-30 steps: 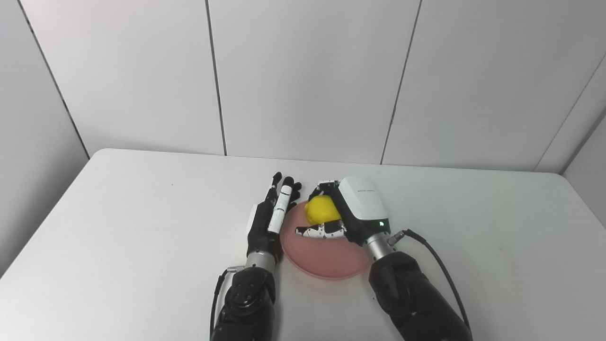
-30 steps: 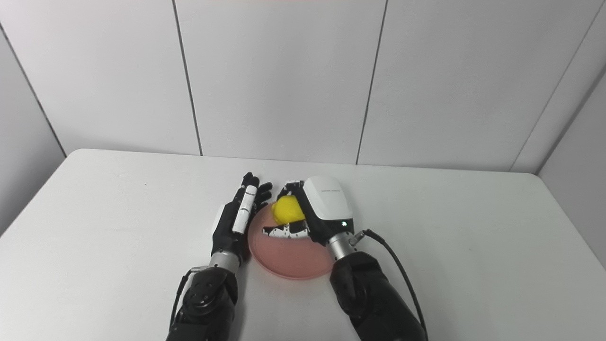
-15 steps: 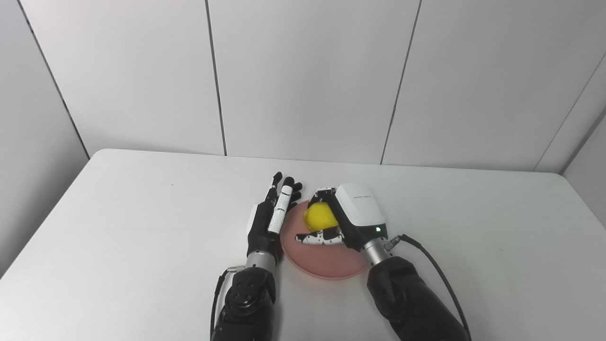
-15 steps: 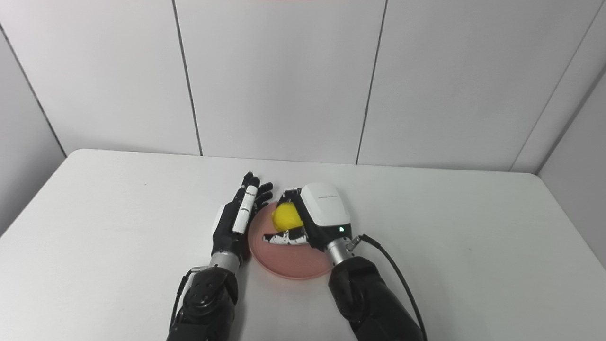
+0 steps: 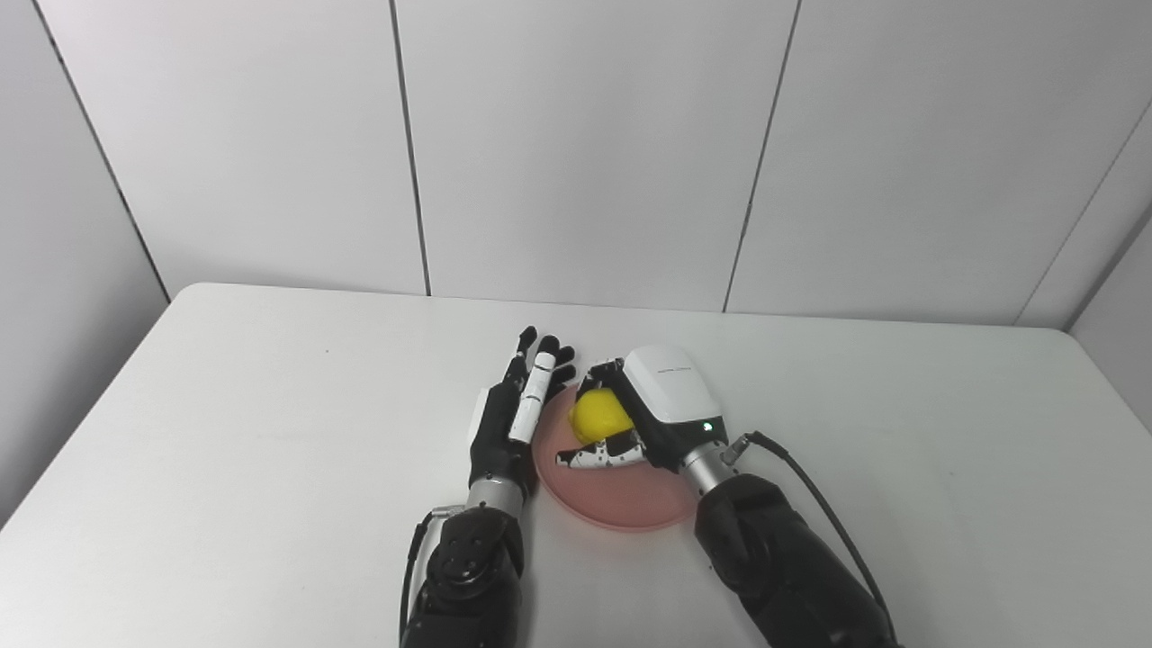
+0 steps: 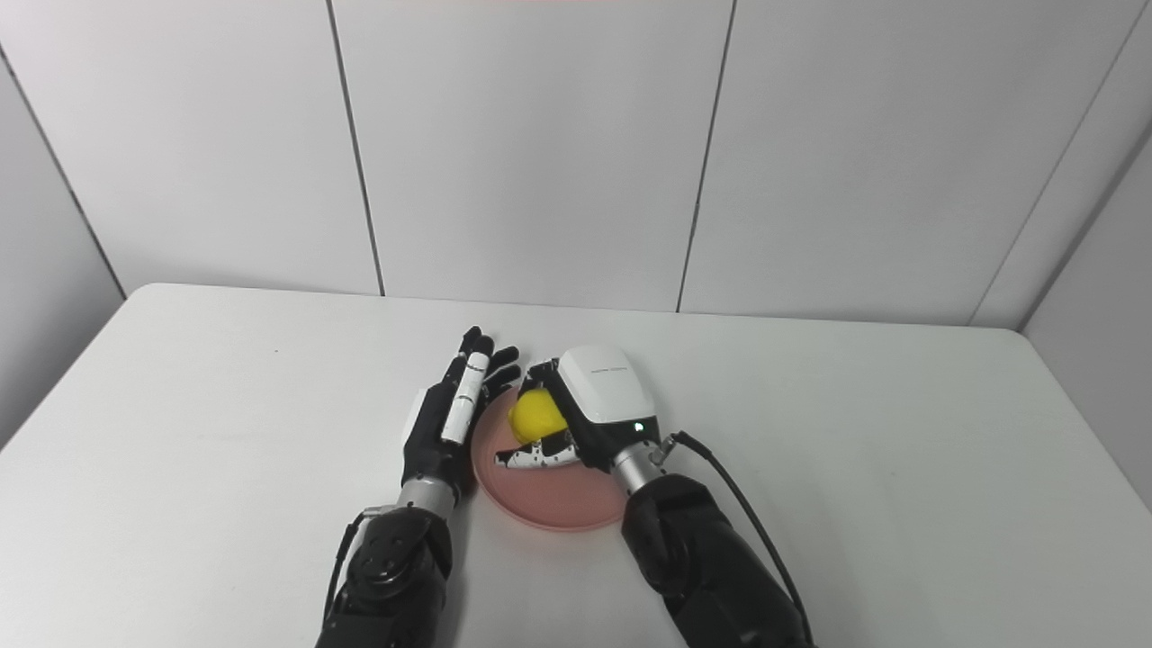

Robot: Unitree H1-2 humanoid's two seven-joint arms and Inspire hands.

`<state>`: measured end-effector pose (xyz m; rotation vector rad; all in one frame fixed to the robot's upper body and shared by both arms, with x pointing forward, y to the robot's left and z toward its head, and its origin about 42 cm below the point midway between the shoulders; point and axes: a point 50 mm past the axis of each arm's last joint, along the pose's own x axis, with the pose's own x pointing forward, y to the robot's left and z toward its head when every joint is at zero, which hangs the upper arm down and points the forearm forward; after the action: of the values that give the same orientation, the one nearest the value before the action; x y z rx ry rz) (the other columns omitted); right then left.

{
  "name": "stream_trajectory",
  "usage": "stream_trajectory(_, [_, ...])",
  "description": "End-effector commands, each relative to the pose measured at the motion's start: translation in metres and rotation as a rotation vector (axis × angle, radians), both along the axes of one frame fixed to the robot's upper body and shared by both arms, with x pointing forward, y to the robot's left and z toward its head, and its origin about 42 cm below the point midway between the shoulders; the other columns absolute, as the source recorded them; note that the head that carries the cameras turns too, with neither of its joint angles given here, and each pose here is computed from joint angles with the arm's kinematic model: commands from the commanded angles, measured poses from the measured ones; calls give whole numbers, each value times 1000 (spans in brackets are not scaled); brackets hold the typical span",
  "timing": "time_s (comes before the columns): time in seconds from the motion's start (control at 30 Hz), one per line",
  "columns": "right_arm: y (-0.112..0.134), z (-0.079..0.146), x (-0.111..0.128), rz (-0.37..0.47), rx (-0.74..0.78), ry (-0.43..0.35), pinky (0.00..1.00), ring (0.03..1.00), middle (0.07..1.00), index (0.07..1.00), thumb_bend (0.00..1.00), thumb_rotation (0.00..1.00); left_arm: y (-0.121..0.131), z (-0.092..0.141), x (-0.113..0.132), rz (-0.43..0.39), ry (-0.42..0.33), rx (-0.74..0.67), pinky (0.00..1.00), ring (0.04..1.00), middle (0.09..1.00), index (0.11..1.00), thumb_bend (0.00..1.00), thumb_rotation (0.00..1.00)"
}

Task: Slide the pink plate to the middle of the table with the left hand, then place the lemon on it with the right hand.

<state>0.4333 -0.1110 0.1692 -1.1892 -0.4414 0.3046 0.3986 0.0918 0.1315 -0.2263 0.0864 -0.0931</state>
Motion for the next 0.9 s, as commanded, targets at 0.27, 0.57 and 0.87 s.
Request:
stream_trajectory(0.27, [3,21,13,-17,-2,-39,128,186,257,311,540,229,2,-41,-18,-1,185,4,840,829,832,959,606,798])
stream_trajectory(0.57, [3,22,13,-25,-18,-27,166,227,298,358,556,341,3,-40,-17,1,187,2,826,828,836,962,598,790])
stream_trajectory(0.87, [-5,23,8,-43,-5,9,357,441,511,586,817,878,4,-41,-15,-9,184,20,825,822,840,959,578,822])
